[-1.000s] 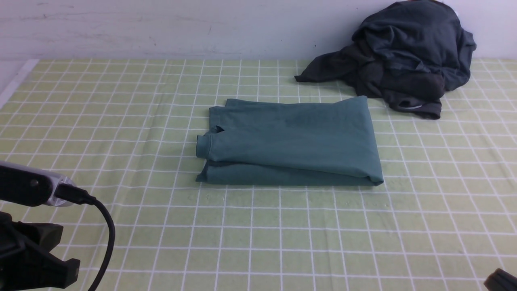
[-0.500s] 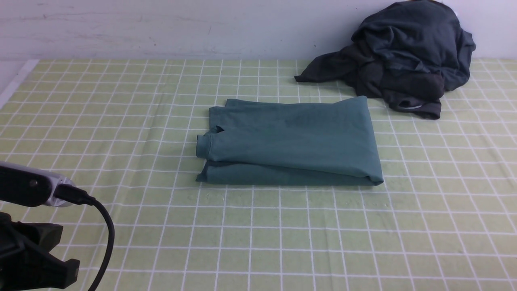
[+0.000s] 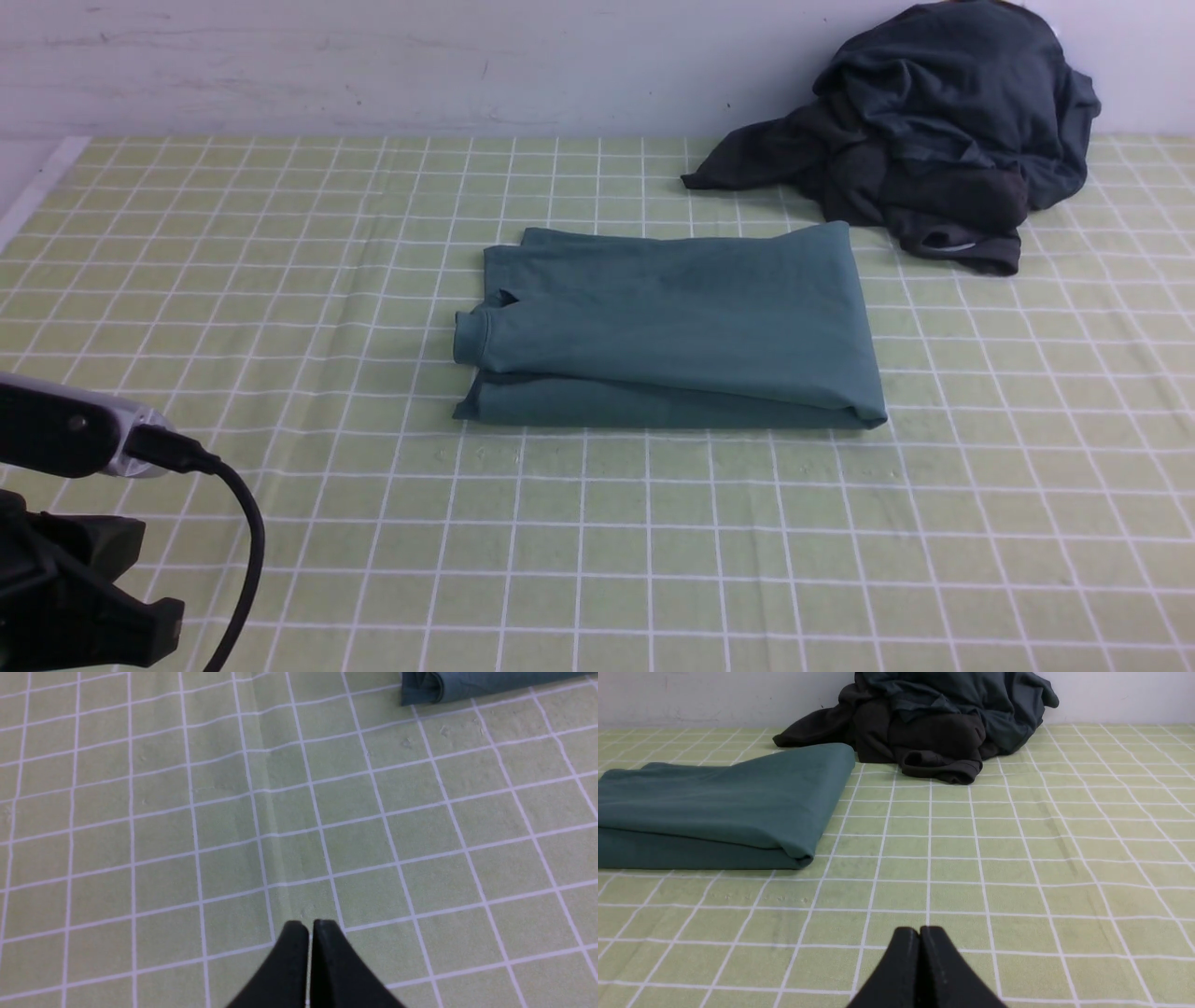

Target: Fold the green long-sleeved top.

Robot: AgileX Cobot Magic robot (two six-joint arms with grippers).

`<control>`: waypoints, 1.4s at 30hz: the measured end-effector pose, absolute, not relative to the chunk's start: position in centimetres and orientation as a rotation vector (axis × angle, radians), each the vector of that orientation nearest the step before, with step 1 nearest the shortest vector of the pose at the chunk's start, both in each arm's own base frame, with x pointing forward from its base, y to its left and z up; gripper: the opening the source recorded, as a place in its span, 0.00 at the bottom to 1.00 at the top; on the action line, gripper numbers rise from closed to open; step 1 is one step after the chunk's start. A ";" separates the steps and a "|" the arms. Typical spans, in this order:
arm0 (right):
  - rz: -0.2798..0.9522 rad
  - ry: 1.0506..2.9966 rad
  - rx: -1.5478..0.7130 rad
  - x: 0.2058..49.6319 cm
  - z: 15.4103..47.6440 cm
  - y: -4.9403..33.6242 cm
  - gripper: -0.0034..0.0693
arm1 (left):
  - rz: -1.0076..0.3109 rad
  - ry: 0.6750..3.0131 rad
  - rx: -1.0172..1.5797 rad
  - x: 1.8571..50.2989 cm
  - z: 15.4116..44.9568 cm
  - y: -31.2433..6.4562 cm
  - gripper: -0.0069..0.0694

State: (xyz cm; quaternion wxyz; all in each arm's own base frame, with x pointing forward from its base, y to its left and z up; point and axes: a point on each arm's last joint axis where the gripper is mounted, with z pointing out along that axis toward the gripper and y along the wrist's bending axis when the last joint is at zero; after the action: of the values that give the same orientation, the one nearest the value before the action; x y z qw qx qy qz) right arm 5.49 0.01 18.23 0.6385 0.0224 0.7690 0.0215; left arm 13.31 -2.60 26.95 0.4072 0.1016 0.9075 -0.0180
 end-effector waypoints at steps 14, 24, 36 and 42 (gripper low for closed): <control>0.049 1.755 0.051 5.5 18.2 0.0 0.03 | -0.045 2.288 0.256 13.3 27.0 -2.6 0.09; 0.049 1.756 0.051 5.5 18.2 0.0 0.03 | -0.061 2.136 0.236 9.3 26.8 -1.7 0.09; 0.049 1.759 0.051 5.5 18.2 0.0 0.03 | 0.016 1.736 0.260 4.5 22.7 -0.2 0.09; 0.049 1.759 0.051 5.5 18.2 0.0 0.03 | 0.050 1.590 0.228 5.6 19.7 -0.5 0.09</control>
State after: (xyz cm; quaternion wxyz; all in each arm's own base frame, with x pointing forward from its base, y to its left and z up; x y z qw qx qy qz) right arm 5.49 0.01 18.19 0.6371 0.0222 0.7702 0.0212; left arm 5.62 -0.53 19.65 0.6941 0.1022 0.7122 0.0224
